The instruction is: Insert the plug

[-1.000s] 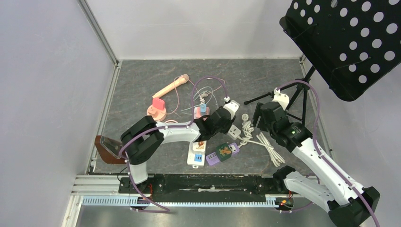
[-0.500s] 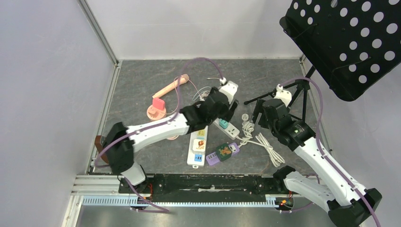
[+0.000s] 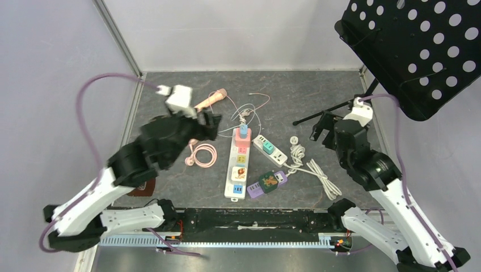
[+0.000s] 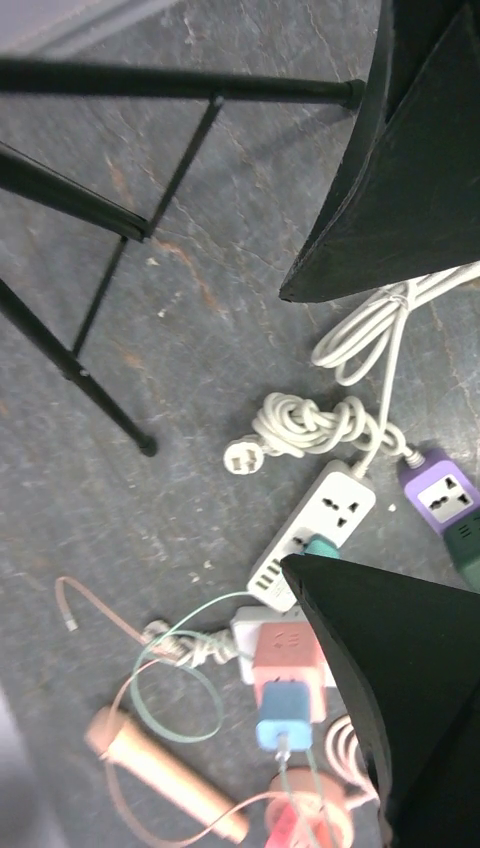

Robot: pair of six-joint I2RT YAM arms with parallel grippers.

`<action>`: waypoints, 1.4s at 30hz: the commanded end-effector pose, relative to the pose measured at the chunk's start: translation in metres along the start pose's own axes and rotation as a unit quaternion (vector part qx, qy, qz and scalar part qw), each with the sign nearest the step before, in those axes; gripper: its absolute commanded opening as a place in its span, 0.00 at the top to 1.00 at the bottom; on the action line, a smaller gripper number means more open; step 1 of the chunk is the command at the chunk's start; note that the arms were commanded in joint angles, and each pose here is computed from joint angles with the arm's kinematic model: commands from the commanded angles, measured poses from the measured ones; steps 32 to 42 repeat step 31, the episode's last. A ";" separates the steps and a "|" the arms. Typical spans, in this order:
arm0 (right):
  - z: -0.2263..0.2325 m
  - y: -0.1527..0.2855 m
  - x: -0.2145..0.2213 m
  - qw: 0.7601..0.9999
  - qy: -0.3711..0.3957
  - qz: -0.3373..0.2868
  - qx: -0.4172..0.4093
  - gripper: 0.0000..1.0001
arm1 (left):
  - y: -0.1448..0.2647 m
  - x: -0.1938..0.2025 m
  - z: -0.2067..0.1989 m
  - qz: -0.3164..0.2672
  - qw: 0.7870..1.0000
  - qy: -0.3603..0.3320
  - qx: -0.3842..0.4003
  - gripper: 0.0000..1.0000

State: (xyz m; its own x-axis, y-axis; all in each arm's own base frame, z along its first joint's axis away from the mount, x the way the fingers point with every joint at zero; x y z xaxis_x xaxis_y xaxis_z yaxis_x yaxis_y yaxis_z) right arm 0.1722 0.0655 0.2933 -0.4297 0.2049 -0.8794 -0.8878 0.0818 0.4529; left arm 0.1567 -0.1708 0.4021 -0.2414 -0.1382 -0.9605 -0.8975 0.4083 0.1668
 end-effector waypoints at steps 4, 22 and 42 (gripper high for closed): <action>-0.022 0.037 -0.039 0.996 -0.028 -0.086 0.028 0.02 | 0.087 -0.018 0.063 -0.049 0.993 0.098 -0.051 0.19; -0.038 0.085 -0.056 0.980 -0.088 -0.172 -0.050 0.02 | 0.147 -0.018 0.108 -0.077 0.982 0.160 -0.069 0.19; -0.045 0.091 -0.059 0.980 -0.077 -0.180 -0.039 0.02 | 0.150 -0.015 0.110 -0.078 0.981 0.168 -0.065 0.19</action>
Point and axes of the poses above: each gripper's point midway between its finger pads, its own y axis back along the fingers, its own z axis along the line the jaws close on, x = y × z, the point moved 8 cm from there along y, back along the fingers, and after that the axes turned 6 degrees about y, right-handed, at the moved point
